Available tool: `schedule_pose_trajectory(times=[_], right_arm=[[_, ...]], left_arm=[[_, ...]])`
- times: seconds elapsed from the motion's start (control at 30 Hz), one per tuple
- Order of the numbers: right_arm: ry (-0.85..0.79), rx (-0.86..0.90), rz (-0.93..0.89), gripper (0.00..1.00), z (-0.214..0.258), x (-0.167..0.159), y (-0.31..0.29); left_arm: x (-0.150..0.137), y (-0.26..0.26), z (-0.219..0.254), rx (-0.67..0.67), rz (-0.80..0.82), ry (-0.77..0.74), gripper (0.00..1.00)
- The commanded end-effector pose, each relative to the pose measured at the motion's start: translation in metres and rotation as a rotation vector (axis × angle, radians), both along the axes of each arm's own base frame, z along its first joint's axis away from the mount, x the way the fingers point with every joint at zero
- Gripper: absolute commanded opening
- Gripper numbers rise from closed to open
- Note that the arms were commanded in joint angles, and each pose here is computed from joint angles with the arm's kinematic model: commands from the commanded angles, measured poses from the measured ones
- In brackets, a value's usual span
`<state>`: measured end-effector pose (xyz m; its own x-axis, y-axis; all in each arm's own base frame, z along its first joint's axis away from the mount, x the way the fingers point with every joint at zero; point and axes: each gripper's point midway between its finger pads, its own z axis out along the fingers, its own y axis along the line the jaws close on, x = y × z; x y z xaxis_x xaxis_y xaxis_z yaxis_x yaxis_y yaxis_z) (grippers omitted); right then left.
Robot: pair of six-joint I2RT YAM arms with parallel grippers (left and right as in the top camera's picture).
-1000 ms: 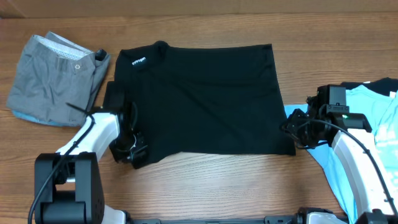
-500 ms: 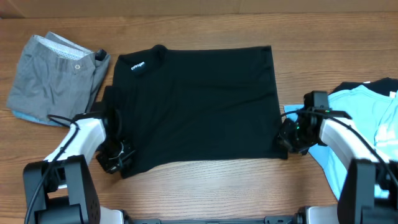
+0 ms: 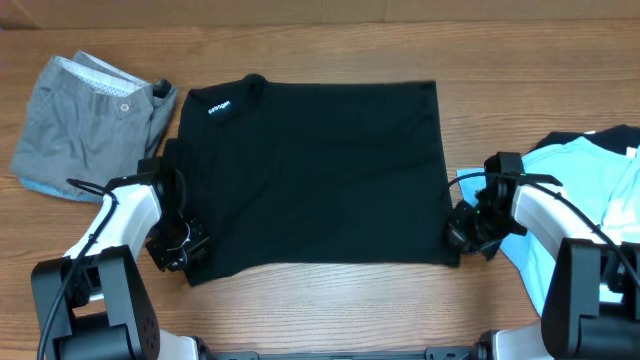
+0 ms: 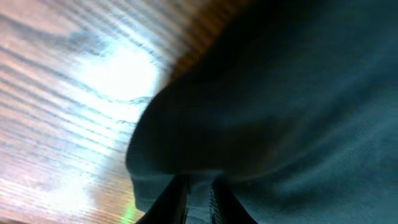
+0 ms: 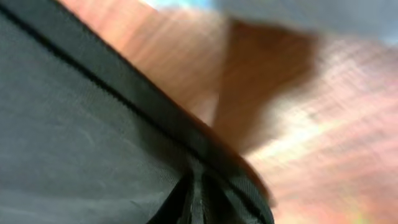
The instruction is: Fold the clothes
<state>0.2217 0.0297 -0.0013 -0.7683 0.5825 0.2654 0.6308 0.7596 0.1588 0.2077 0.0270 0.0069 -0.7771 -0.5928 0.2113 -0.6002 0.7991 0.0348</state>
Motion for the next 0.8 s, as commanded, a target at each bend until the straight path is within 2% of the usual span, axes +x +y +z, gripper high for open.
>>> schedule_pose_trajectory(times=[0.0, 0.17, 0.27, 0.37, 0.43, 0.47, 0.6, 0.77], right_arm=[[-0.003, -0.120, -0.011, 0.12, 0.006, -0.004, -0.019], [-0.197, -0.123, 0.003, 0.26, 0.053, 0.023, -0.019], [-0.355, -0.060, 0.056, 0.38, 0.088, 0.037, -0.007], [-0.457, 0.005, 0.065, 0.45, 0.112, 0.040, 0.005], [-0.509, 0.023, 0.068, 0.48, 0.126, 0.039, 0.009], [-0.522, 0.024, 0.069, 0.49, 0.130, 0.038, 0.009], [-0.534, 0.023, 0.069, 0.50, 0.134, 0.035, 0.010], [-0.522, 0.023, 0.069, 0.53, 0.133, 0.033, 0.010]], left_arm=[[0.020, -0.004, 0.011, -0.055, -0.066, -0.073, 0.18], [0.037, -0.003, 0.047, -0.052, -0.113, -0.176, 0.20], [0.048, -0.001, 0.079, -0.030, -0.133, -0.273, 0.24], [0.048, -0.001, 0.102, -0.012, -0.136, -0.348, 0.31], [0.041, -0.003, 0.113, -0.008, -0.138, -0.366, 0.39], [0.036, -0.004, 0.115, -0.010, -0.137, -0.358, 0.40], [0.014, -0.011, 0.108, -0.036, -0.108, -0.276, 0.39], [-0.016, -0.040, 0.066, -0.185, -0.027, -0.180, 0.39]])
